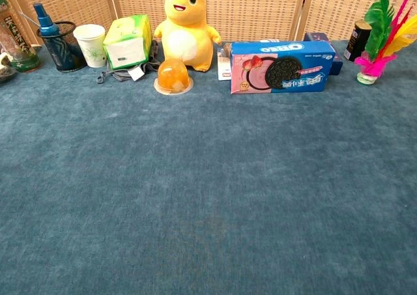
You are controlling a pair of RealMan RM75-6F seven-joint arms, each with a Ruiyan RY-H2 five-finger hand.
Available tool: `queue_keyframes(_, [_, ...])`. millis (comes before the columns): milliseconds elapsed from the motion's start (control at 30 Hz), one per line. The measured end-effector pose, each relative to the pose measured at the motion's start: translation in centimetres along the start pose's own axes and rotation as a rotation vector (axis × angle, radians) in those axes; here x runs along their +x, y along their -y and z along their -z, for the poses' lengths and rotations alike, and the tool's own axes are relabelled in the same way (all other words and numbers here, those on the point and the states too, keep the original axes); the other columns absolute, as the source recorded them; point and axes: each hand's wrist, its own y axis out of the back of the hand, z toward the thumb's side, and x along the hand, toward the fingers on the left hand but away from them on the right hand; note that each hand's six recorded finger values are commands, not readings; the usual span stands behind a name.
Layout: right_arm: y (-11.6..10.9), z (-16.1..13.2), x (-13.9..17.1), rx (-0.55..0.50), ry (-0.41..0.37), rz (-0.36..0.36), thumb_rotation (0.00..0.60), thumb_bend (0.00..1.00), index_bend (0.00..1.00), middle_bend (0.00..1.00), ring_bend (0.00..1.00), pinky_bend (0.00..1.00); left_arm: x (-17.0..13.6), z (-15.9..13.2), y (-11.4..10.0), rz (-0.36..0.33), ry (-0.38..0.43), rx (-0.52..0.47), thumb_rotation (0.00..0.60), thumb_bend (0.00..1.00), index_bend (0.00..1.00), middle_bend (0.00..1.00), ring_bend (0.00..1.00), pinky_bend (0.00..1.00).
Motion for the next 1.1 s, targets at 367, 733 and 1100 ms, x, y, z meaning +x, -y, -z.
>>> queue_keyframes(367, [-0.1,-0.2,-0.2,-0.003,-0.003,0.003,0.004,0.00,0.08,0.00,0.00,0.00,0.4,-0.5,0.7,0.006,0.033,0.002,0.409,0.06,0.00,0.00,0.00,0.00])
queue_keyframes(733, [-0.3,1.6,-0.8,0.000,0.054,0.013,0.002,0.00,0.08,0.00,0.00,0.00,3.5,-6.6,2.5,0.007,0.470,0.035,0.560,0.93,0.00,0.00,0.00,0.00])
queue_keyframes(1100, [-0.8,2.1,-0.9,0.004,0.077,0.034,0.004,0.00,0.08,0.00,0.00,0.00,5.8,-17.4,5.4,0.006,1.009,0.254,0.600,1.00,0.00,0.00,0.00,0.00])
